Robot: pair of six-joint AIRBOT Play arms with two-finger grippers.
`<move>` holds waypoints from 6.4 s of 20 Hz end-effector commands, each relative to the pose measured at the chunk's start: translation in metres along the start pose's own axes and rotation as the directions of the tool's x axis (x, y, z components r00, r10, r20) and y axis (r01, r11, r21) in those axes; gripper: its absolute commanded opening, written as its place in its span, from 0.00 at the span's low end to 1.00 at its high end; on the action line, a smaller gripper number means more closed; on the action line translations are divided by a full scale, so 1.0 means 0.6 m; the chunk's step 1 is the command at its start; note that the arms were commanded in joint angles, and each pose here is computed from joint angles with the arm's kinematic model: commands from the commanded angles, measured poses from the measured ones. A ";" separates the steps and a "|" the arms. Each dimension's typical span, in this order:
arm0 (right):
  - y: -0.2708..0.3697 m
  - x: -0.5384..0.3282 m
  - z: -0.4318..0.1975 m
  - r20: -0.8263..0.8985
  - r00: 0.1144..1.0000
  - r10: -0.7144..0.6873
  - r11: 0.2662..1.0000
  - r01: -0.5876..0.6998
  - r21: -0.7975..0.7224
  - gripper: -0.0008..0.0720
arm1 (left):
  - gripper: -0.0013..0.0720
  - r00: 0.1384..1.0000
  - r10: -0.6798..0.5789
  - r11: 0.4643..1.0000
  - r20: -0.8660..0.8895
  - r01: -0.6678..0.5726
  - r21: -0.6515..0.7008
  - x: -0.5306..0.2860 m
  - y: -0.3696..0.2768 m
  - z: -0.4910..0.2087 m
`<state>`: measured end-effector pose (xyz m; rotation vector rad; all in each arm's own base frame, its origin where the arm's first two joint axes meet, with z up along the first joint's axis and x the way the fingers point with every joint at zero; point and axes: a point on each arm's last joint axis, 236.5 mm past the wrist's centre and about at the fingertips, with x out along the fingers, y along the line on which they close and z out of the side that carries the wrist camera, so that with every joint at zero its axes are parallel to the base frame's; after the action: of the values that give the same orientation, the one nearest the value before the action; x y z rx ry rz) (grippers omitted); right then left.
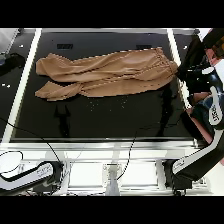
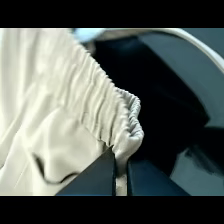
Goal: Fold the clothes and pants, and hang the long-sleeved shirts on hangers.
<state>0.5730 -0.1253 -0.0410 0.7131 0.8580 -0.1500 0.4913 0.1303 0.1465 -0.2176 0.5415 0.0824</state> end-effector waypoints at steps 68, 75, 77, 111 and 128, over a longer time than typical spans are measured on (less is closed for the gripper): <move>0.004 -0.350 -0.133 -0.364 0.865 -0.345 0.866 0.145 -0.478 0.06 | 0.04 0.988 0.123 0.913 0.098 -0.074 -0.402 -0.087 0.112 -0.098; 0.006 -0.350 -0.128 -0.349 0.873 -0.341 0.856 0.135 -0.499 0.06 | 0.04 0.980 0.177 0.917 0.094 -0.129 -0.378 -0.081 0.140 -0.103; 0.005 -0.348 -0.141 -0.369 0.867 -0.336 0.862 0.124 -0.492 0.06 | 0.04 0.975 0.198 0.912 0.103 -0.145 -0.383 -0.076 0.150 -0.102; -0.014 -0.360 -0.237 -0.452 0.835 -0.315 0.914 0.139 -0.382 0.06 | 0.69 0.889 0.082 0.946 -0.450 -0.212 -0.246 0.040 0.232 -0.434; -0.014 -0.360 -0.237 -0.451 0.835 -0.314 0.914 0.138 -0.381 0.06 | 0.89 0.962 0.067 0.902 -0.264 -0.172 -0.396 0.143 0.161 -0.352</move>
<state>0.3363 -0.0756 0.0511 0.3193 1.4410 -0.0252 0.4396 0.1844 -0.0873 -0.5306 0.7944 0.2971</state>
